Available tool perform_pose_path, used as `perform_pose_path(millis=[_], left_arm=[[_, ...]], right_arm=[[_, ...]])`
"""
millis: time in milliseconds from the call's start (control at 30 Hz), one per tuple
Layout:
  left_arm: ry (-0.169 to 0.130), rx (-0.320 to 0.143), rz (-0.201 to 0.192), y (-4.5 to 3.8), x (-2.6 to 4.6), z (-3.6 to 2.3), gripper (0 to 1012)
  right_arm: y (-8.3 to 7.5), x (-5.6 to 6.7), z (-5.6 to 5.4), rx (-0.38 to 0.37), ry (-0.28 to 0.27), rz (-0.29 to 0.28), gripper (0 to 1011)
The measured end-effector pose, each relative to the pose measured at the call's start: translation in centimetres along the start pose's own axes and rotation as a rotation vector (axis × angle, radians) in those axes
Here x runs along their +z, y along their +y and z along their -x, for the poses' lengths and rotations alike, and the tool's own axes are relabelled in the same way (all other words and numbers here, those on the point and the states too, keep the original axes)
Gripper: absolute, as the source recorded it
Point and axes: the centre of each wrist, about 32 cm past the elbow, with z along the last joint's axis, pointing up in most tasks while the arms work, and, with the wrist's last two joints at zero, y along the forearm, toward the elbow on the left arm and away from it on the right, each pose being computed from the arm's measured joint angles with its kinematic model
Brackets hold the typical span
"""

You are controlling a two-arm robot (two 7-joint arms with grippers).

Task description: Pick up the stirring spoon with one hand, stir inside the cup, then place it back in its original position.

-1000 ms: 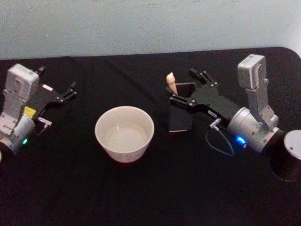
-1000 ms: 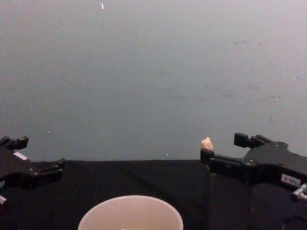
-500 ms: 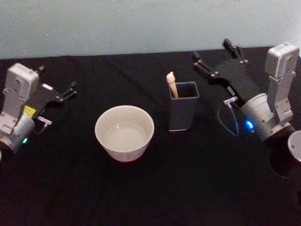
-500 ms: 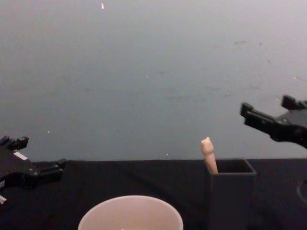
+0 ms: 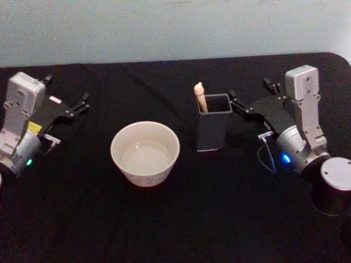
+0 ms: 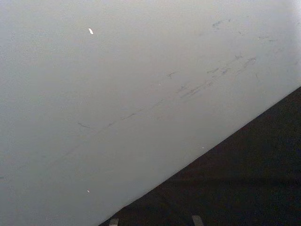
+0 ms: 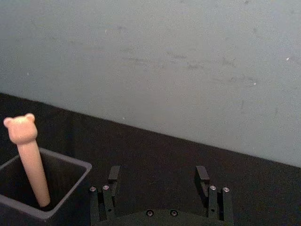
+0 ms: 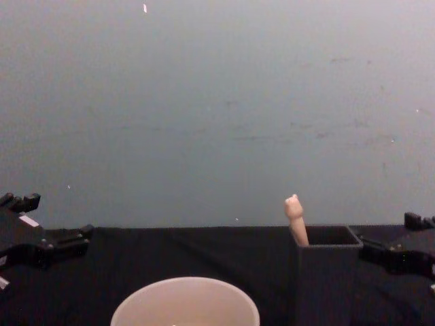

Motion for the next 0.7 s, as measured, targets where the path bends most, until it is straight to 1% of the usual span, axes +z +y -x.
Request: perform_pose_path(millis=[100,700], left_arm=[[0.000,0.000,0.000,0.00,0.00,0.00,1001],[0.000,0.000,0.000,0.00,0.00,0.00,1001]], right_arm=[[0.07,-0.09,0.02,0.002,-0.003,0.012,1003],[0.04,-0.02,0.00,0.001,-0.003,0.006,1003]])
